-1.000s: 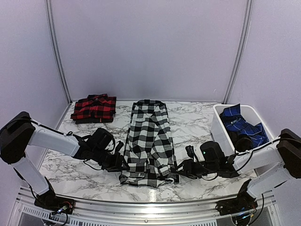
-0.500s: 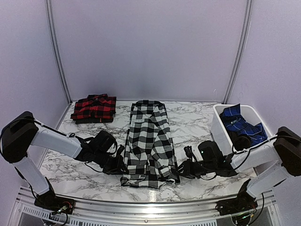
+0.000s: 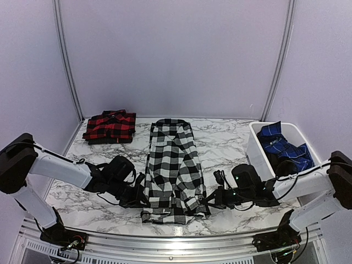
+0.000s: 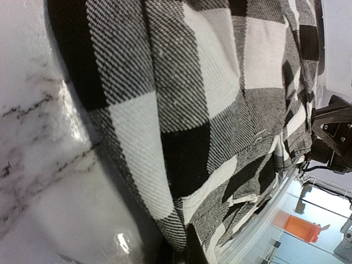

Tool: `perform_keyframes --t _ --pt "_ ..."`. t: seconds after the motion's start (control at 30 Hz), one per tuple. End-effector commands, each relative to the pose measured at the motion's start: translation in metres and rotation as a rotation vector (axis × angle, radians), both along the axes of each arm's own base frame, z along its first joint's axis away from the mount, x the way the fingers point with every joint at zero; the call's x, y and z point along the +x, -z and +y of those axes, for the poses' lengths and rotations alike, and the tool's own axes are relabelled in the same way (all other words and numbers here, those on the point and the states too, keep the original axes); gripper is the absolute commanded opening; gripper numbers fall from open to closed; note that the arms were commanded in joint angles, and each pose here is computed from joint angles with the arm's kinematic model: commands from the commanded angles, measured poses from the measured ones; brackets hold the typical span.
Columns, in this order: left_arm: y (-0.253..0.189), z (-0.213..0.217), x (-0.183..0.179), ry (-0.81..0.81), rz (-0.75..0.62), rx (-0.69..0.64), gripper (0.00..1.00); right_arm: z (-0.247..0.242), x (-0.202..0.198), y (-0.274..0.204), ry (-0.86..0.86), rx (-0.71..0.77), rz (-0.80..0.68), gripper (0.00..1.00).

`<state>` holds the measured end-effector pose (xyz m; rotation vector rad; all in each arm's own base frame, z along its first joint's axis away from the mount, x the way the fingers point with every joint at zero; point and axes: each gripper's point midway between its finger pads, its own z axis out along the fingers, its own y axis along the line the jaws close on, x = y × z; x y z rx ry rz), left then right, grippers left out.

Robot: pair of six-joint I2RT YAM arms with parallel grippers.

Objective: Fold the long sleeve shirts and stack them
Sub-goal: Pick up the rectangle-folded shirt from the center of the board, then fold the rectangle-folded shirt at the center of the board.

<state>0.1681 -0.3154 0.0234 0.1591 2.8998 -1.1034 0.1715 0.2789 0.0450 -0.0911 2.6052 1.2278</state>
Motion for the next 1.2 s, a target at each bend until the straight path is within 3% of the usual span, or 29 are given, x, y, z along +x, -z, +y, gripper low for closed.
perform_keyframes --t 0.0,0.17,0.33,0.57,0.83,0.97,1.17 --pt "-0.023 0.001 -0.009 -0.007 -0.014 -0.051 0.00 0.010 0.001 -0.028 0.000 0.045 -0.039 0.00" --pt "-0.047 -0.003 -0.002 -0.018 -0.064 -0.081 0.00 0.016 0.009 -0.056 0.012 0.070 -0.094 0.00" --pt "-0.073 -0.016 0.028 -0.035 -0.122 -0.120 0.00 0.028 0.046 -0.085 0.028 0.076 -0.183 0.00" --pt "-0.089 -0.020 0.132 -0.161 -0.168 -0.152 0.00 0.042 0.147 -0.104 0.099 0.063 -0.302 0.00" --pt "-0.037 -0.024 0.229 -0.301 -0.151 -0.130 0.00 0.045 0.242 -0.053 0.194 0.028 -0.273 0.00" --pt "-0.011 -0.023 0.236 -0.341 -0.126 -0.129 0.00 0.044 0.250 -0.028 0.221 0.010 -0.238 0.00" --pt "0.006 -0.013 0.197 -0.345 -0.083 -0.082 0.00 0.035 0.220 -0.007 0.213 0.019 -0.176 0.00"
